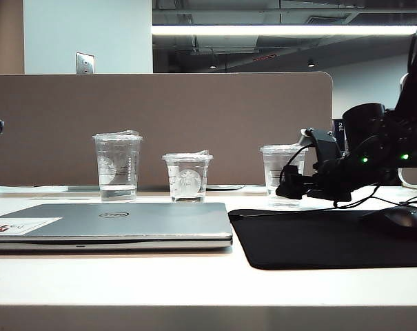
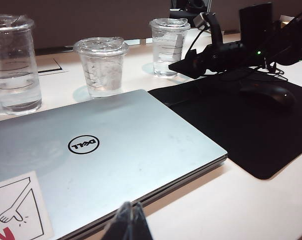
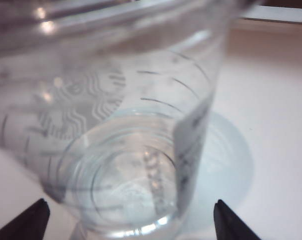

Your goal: Pick up the coffee cup on the right and place it on the right side of the laptop.

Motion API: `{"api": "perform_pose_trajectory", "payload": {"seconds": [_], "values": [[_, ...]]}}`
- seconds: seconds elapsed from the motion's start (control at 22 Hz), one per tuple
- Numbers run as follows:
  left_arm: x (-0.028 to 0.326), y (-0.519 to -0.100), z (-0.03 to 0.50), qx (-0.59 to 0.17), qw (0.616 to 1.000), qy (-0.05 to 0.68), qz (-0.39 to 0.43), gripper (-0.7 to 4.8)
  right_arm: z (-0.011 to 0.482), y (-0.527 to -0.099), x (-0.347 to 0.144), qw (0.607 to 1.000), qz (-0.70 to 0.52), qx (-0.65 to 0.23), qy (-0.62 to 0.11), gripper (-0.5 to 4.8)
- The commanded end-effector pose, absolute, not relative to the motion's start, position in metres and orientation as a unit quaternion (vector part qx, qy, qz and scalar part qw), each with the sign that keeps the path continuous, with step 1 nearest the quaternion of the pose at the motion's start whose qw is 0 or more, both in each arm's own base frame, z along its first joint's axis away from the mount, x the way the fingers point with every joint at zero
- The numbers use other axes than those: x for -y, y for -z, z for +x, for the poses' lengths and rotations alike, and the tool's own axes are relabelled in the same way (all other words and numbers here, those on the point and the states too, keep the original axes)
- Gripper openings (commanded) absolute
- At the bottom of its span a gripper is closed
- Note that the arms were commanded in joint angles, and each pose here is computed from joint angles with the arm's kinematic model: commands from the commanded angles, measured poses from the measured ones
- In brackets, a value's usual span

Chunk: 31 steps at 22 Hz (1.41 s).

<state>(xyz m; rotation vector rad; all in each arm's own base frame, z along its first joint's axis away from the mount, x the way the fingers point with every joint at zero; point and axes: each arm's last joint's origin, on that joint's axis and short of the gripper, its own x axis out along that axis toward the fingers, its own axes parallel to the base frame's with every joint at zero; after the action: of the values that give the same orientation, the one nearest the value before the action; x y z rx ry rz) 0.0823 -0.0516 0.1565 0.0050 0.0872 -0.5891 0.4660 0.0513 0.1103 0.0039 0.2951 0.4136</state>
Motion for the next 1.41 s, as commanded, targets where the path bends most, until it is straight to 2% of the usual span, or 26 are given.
{"api": "perform_pose_trajectory", "payload": {"seconds": [0.05,0.55,1.41], "values": [[0.051,-0.159,0.082,-0.035,0.956,0.291,0.001,-0.05,0.472,-0.114,-0.056,0.968,-0.001,-0.127,-0.216,4.79],[0.051,-0.159,0.082,-0.035,0.956,0.291,0.001,-0.05,0.479,-0.101,-0.063,0.972,-0.007,-0.076,-0.221,4.79],[0.051,-0.159,0.082,-0.035,0.956,0.291,0.001,-0.05,0.491,-0.098,-0.067,0.976,0.01,-0.067,-0.208,4.79]]}}
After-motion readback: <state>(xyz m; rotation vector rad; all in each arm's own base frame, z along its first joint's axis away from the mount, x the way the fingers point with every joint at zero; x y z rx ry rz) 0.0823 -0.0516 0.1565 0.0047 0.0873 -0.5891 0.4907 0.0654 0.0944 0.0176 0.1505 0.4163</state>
